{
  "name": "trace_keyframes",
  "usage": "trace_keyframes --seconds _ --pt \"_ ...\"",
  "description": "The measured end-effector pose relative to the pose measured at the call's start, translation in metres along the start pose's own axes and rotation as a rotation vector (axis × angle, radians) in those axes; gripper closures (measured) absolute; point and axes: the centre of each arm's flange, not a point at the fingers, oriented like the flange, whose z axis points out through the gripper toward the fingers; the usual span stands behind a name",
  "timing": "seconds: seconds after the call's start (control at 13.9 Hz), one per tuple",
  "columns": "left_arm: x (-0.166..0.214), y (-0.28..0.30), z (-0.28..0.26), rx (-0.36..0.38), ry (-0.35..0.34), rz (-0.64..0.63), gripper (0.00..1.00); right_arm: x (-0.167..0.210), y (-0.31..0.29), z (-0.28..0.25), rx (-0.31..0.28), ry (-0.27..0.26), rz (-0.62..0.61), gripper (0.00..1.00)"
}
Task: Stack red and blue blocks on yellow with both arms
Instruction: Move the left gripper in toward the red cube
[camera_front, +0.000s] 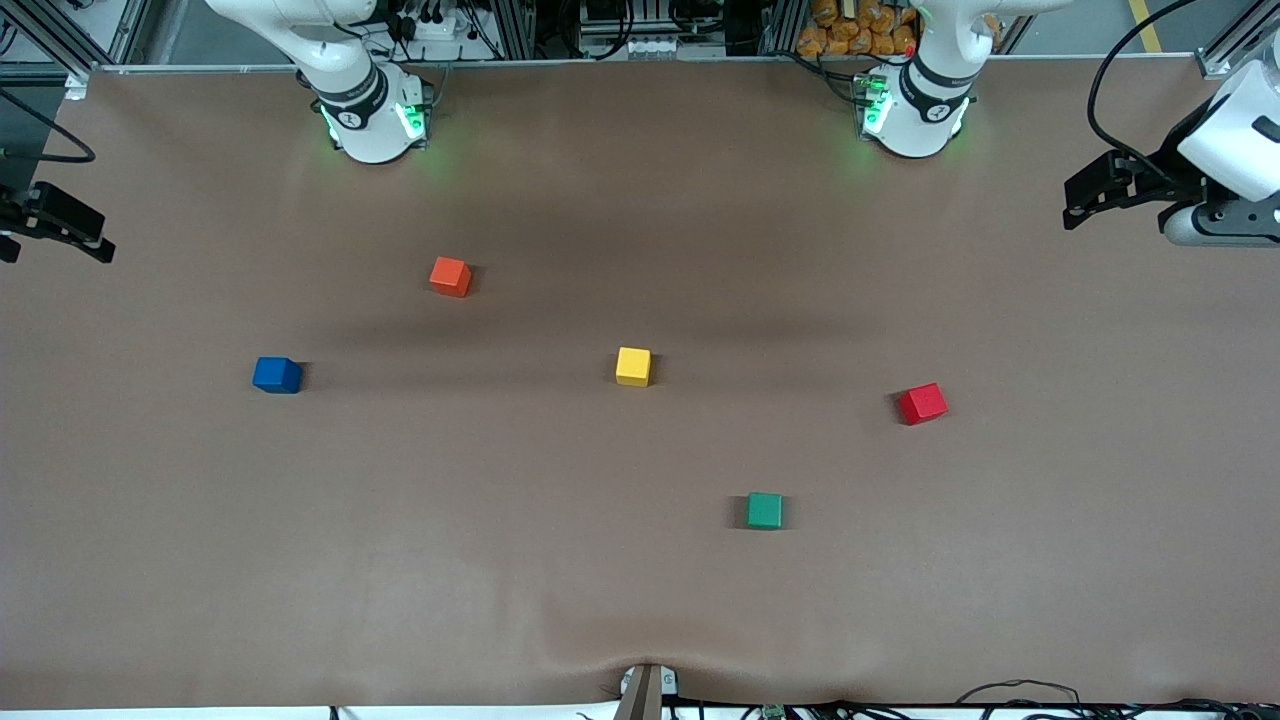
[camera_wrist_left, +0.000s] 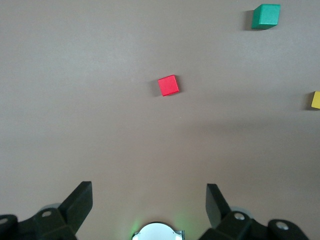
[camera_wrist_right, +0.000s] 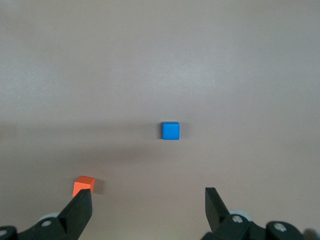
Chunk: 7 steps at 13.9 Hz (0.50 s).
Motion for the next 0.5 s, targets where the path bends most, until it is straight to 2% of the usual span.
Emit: trace_keyframes --seconds 0.5 --pt "0.0002 -0.0054 0.0002 -0.001 -0.002 -0.012 0.00 -0.0001 0.0007 0.0001 0.000 -0.001 0.002 0.00"
